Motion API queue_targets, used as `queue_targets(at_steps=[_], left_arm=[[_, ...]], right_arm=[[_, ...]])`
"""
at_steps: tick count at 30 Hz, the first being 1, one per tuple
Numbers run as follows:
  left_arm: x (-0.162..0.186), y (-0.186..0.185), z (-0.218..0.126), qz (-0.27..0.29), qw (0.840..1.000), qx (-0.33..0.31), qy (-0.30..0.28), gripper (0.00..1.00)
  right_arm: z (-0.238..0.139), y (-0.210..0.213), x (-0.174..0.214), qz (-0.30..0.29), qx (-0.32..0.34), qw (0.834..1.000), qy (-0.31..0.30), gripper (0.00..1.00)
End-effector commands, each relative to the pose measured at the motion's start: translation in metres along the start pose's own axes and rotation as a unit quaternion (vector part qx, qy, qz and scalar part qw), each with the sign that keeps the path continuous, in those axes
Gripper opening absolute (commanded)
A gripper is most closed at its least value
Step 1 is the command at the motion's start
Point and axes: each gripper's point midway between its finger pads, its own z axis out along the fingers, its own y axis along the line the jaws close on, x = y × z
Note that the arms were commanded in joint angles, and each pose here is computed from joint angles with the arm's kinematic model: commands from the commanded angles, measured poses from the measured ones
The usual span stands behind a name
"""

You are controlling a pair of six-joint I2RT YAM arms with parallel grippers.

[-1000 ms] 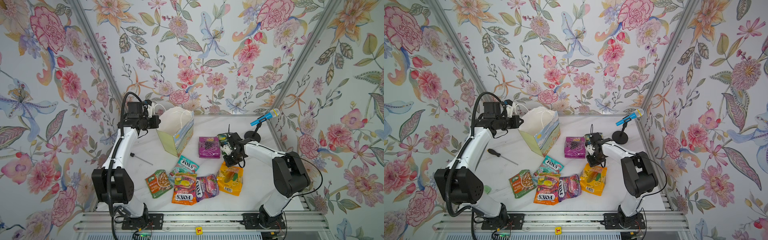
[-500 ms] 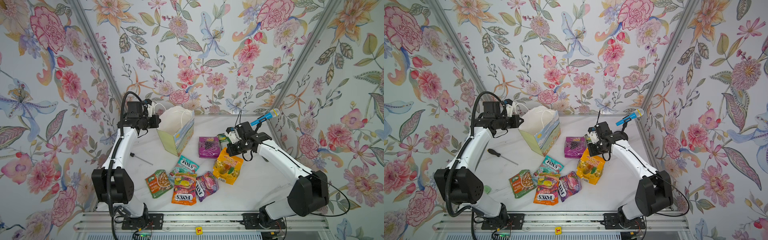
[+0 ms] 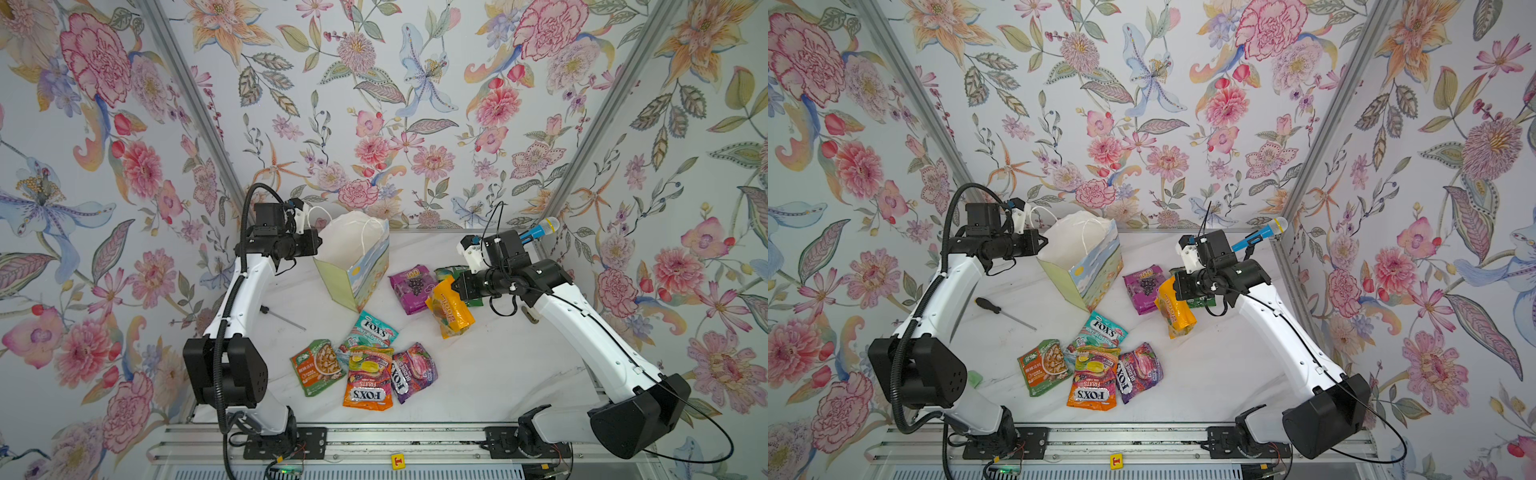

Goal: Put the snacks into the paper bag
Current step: 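Grasp the yellow pack with the right gripper and lift it, then carry the yellow pack with the right gripper over the bag opening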

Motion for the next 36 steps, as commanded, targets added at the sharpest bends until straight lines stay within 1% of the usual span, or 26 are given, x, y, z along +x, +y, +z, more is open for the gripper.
queue_targets(at_steps=[1,5,10,13,17,19,22,27,30,33,36], left_arm=[[-0.005,-0.006,-0.004,-0.003,1.0,0.015,-0.012,0.0],[-0.006,-0.006,-0.005,-0.004,1.0,0.014,-0.011,0.0],[-0.005,-0.005,-0.004,-0.002,1.0,0.0,0.003,0.0],[-0.001,-0.004,-0.002,0.0,1.0,-0.01,0.016,0.0],[0.004,-0.003,-0.001,0.003,0.999,-0.026,0.033,0.0],[0.006,-0.003,0.0,0.003,0.999,-0.03,0.04,0.0],[0.009,-0.003,0.001,0.0,0.998,-0.034,0.046,0.0],[0.008,-0.006,0.0,0.001,0.998,-0.037,0.042,0.0],[0.008,-0.01,0.0,0.001,0.999,-0.033,0.038,0.0],[0.01,-0.01,0.002,-0.001,0.999,-0.033,0.039,0.0],[0.013,-0.009,0.004,-0.006,0.999,-0.032,0.039,0.0]], right_arm=[[-0.031,0.033,-0.041,-0.005,-0.039,0.997,-0.069,0.0],[-0.053,0.08,-0.068,-0.041,-0.075,0.991,-0.107,0.0],[-0.086,0.139,-0.104,-0.082,-0.122,0.976,-0.163,0.0],[-0.11,0.167,-0.129,-0.101,-0.145,0.962,-0.207,0.0],[-0.141,0.209,-0.156,-0.12,-0.206,0.937,-0.255,0.0],[-0.153,0.226,-0.168,-0.12,-0.238,0.923,-0.278,0.0],[-0.168,0.242,-0.184,-0.108,-0.281,0.902,-0.308,0.0],[-0.179,0.256,-0.207,-0.089,-0.323,0.876,-0.348,0.0],[-0.174,0.261,-0.221,-0.076,-0.339,0.868,-0.355,0.0],[-0.163,0.261,-0.235,-0.06,-0.347,0.865,-0.358,0.0],[-0.154,0.263,-0.246,-0.039,-0.373,0.855,-0.358,0.0]])
